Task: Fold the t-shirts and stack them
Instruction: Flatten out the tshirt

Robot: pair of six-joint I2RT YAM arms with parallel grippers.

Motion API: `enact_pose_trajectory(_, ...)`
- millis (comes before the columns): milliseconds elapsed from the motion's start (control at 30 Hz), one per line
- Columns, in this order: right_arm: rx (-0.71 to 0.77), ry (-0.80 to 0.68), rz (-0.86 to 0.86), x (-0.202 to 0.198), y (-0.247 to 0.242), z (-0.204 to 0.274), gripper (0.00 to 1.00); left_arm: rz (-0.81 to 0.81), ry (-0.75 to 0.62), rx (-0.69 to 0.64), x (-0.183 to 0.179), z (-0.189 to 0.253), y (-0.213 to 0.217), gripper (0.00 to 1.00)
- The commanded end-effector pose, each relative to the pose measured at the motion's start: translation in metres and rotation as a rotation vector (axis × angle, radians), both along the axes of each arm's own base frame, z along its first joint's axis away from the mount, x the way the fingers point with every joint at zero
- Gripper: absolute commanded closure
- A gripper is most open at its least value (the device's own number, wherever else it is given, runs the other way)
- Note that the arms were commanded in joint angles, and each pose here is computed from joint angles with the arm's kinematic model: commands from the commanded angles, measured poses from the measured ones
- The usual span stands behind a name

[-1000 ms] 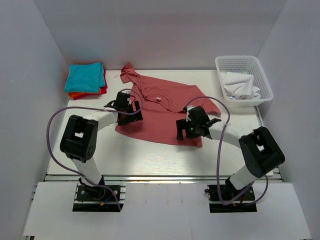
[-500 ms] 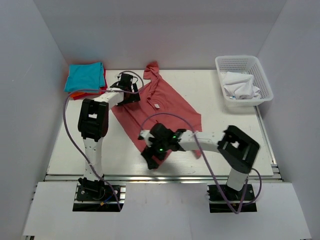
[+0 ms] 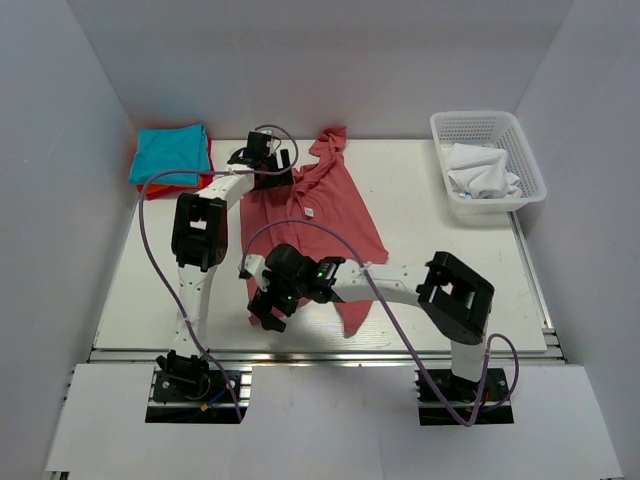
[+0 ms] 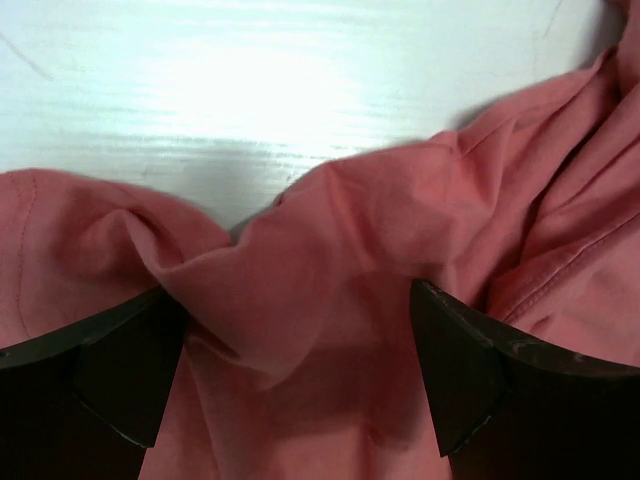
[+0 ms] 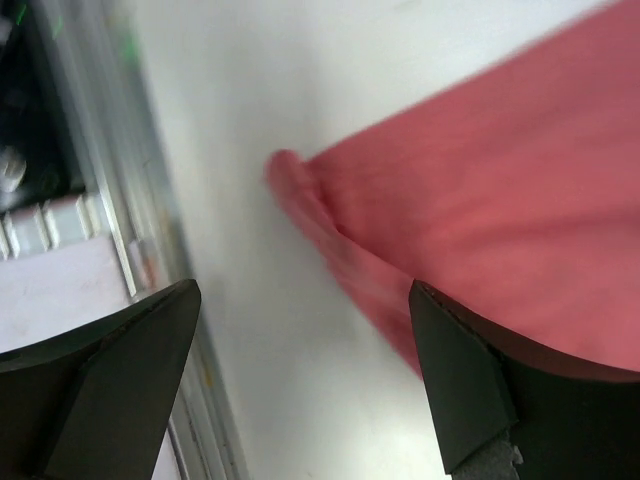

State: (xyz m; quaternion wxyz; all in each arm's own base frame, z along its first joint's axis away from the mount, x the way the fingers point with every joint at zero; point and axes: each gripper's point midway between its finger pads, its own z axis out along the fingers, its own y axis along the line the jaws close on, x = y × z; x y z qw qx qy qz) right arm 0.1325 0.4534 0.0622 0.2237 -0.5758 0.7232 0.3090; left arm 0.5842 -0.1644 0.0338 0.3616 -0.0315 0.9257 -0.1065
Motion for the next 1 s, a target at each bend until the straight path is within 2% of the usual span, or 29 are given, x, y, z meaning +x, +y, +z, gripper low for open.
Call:
enact_pose_trajectory(0,0.129,-0.121,-0.231,0.049,0.007,0.07,0.1,0.005,0.002,0.022,-0.004,0.031,0.001,0.0)
enact_pose_trajectory(133,0.127,-0.182,-0.491,0.097,-0.029,0.093,0.1,0.195,-0.005,0.1,-0.012,0.074,0.048,0.0)
enact_pose_trajectory(200,0.093,-0.205,-0.57,0.118,-0.053,0.094,0.1,0.32,-0.005,0.2,-0.029,0.097,0.079,0.0)
enact_pose_trajectory(233,0.079,-0.212,-0.582,0.122,-0.059,0.093,0.1,0.347,0.03,0.224,-0.042,0.093,0.09,0.0)
enact_pose_trajectory(267,0.064,-0.214,-0.606,0.131,-0.067,0.091,0.1,0.371,0.012,0.224,-0.05,0.109,0.095,0.0)
enact_pose_trajectory(333,0.016,-0.224,-0.636,0.141,-0.083,0.084,0.1,0.441,0.024,0.24,-0.065,0.114,0.111,0.0)
enact_pose_trajectory(433,-0.072,-0.233,-0.623,0.154,-0.1,0.065,0.14,0.483,0.11,0.266,-0.106,0.103,0.122,0.0)
enact_pose_trajectory(500,-0.118,-0.254,-0.574,0.154,-0.103,0.056,0.19,0.47,0.109,0.222,-0.115,0.102,0.116,0.0)
enact_pose_trajectory(533,-0.159,-0.282,-0.554,0.158,-0.105,0.048,0.22,0.42,0.122,0.192,-0.128,0.099,0.11,0.0)
enact_pose_trajectory(567,-0.199,-0.279,-0.546,0.161,-0.107,0.04,0.23,0.389,0.081,0.155,-0.124,0.103,0.1,0.0)
enact_pose_trajectory(600,-0.232,-0.28,-0.523,0.162,-0.108,0.03,0.24,0.333,0.113,0.124,-0.136,0.088,0.088,0.0)
enact_pose_trajectory(667,-0.25,-0.276,-0.508,0.164,-0.102,0.024,0.24,0.264,0.048,0.037,-0.134,0.099,0.072,0.0)
enact_pose_trajectory(833,-0.252,-0.298,-0.501,0.174,-0.092,0.012,0.24,0.174,0.073,-0.023,-0.158,0.071,0.052,0.0)
enact_pose_trajectory(967,-0.293,-0.303,-0.539,0.184,-0.093,-0.004,0.32,0.069,0.099,-0.094,-0.175,0.05,0.031,0.0)
